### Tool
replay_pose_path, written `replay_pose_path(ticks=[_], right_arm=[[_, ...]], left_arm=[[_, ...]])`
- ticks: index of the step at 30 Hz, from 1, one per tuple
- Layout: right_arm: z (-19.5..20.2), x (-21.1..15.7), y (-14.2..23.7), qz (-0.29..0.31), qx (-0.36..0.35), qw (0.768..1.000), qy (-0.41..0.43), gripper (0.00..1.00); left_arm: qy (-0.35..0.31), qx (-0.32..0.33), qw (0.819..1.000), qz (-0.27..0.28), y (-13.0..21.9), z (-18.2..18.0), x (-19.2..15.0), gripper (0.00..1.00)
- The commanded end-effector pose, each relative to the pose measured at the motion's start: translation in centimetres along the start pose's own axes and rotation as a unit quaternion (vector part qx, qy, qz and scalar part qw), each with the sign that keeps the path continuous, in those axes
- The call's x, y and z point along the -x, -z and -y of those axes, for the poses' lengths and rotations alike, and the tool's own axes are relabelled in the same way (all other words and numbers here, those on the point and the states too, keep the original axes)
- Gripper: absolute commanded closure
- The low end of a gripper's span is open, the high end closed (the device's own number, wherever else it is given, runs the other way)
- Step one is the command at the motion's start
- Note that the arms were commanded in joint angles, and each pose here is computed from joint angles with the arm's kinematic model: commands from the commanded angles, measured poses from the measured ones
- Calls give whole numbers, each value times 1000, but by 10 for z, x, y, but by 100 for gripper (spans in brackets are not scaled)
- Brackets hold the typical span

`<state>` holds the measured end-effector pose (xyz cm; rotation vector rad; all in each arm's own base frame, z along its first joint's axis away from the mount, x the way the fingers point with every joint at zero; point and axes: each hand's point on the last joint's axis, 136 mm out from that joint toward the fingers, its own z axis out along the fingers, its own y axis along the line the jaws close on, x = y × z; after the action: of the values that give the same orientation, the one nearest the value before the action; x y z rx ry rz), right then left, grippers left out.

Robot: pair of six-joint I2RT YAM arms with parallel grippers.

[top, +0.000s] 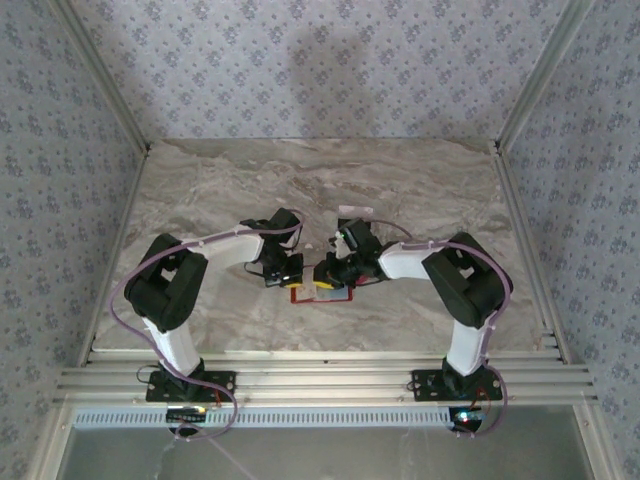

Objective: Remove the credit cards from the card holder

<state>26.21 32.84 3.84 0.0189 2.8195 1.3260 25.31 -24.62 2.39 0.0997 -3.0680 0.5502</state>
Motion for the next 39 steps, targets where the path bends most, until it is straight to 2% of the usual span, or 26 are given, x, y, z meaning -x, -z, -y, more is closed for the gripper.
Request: replay_pose_path(ticks=[1, 11, 30, 39], right_arm=[[-10, 1, 10, 5, 19, 1000, 1, 83], [-12, 1, 7, -1, 27, 1000, 2, 89], [-12, 1, -1, -15, 28, 999, 1, 86], [-7, 1, 4, -4, 9, 1000, 1, 98]], left_arm=[[5, 30, 999, -14, -8, -15, -10, 95], [4, 29, 999, -13, -6, -12, -7, 95], [1, 29, 1000, -13, -5, -10, -7, 95], [2, 32, 999, -12, -4, -11, -8, 93]])
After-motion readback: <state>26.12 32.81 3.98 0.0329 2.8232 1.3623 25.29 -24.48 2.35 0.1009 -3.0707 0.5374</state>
